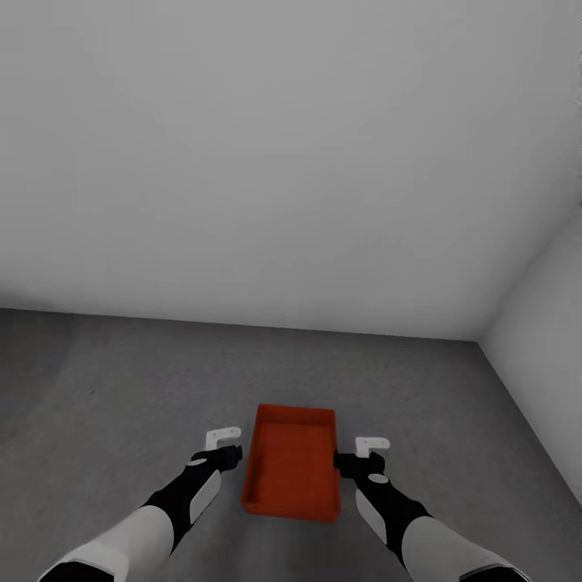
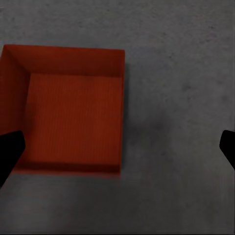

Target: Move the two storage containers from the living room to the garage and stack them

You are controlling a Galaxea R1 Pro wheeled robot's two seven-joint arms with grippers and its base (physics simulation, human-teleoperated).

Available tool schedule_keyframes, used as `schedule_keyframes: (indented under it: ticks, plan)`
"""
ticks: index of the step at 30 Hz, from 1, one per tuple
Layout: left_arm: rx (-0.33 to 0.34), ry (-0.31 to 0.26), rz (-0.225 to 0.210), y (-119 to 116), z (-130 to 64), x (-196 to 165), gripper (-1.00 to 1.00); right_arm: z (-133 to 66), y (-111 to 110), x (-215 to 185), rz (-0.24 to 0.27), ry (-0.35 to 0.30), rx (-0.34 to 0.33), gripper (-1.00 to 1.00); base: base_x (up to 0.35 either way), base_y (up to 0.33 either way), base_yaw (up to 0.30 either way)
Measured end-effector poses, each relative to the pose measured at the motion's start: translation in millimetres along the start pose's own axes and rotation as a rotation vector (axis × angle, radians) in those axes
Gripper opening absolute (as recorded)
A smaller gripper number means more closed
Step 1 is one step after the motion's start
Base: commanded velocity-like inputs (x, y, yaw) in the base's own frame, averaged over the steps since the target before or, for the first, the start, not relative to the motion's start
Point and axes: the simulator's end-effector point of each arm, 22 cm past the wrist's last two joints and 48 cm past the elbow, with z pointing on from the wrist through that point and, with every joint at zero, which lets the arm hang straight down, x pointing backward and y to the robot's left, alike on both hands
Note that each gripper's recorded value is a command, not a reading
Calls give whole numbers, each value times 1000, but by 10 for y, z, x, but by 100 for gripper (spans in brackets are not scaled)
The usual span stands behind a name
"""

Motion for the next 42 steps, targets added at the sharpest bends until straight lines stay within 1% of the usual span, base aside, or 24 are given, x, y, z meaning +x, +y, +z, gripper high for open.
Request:
schedule_keyframes:
  ticks: [19, 27, 31, 37, 42]
  plan:
    - [-2, 0, -3, 21, 3, -1, 100, 1, -13, 1, 2, 0, 2, 100, -344, 1, 0]
    - [-4, 0, -3, 31, 3, -2, 100, 1, -17, 9, 2, 2, 3, 100, -336, 73, 0]
    - [-4, 0, -3, 32, 0, -2, 100, -3, -12, 10, 3, 2, 3, 100, -141, 58, -91]
    - [-5, 1, -3, 36, -1, 3, 100, -5, -10, 15, 2, 3, 3, 100, -17, 7, -237]
    - [-5, 1, -2, 36, -1, 3, 100, -5, -9, 16, 4, 4, 3, 100, -2, 1, -56]
